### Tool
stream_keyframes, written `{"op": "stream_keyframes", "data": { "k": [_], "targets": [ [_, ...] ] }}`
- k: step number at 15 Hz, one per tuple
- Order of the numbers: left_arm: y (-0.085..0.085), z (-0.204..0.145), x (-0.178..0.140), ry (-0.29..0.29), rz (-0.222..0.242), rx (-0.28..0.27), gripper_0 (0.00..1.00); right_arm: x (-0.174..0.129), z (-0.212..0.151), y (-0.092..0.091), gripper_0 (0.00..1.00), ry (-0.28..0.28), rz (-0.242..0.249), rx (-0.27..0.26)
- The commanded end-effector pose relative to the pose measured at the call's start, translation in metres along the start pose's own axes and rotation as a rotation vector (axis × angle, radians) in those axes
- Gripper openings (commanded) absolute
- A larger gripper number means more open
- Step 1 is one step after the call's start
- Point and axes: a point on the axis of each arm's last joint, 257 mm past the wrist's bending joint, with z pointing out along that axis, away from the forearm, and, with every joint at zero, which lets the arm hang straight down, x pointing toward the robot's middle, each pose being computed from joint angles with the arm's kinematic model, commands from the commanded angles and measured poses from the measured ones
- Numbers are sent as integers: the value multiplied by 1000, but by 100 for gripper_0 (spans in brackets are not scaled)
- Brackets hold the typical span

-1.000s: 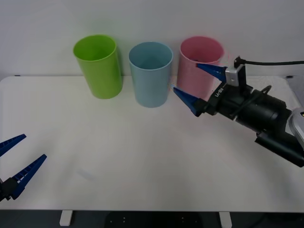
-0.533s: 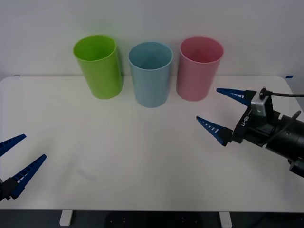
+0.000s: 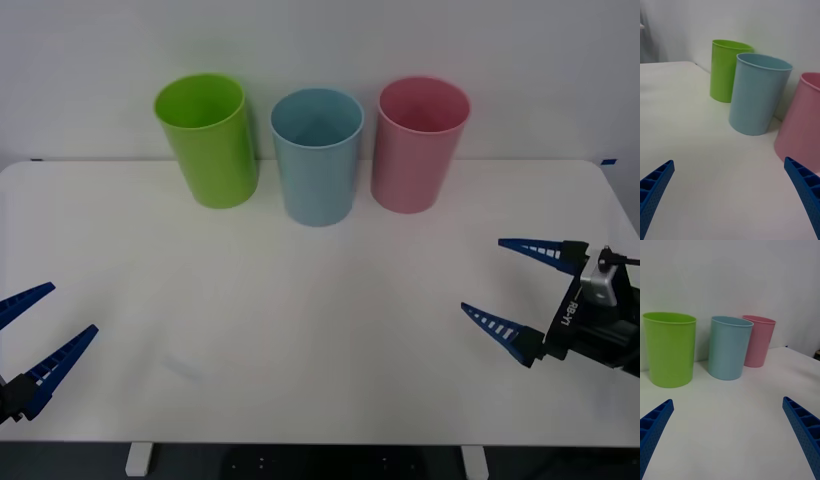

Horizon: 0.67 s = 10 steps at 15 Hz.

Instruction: Grasp the object on the table and drop it into the matching bin: aluminum can to the light blue bin, PET bottle to the pink bin.

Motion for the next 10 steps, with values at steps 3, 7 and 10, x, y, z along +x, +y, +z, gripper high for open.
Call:
{"op": "stream_keyframes", "data": {
  "k": [3,7,10],
  "targets": [
    [0,0,0,0,0,0,100,5,-25,21,100,12,55,-2],
    [0,0,0,0,0,0,100,12,-31,36,100,14,109,-23],
    [0,0,0,0,0,0,100,12,-31,36,100,14,109,-23]
  ]
}}
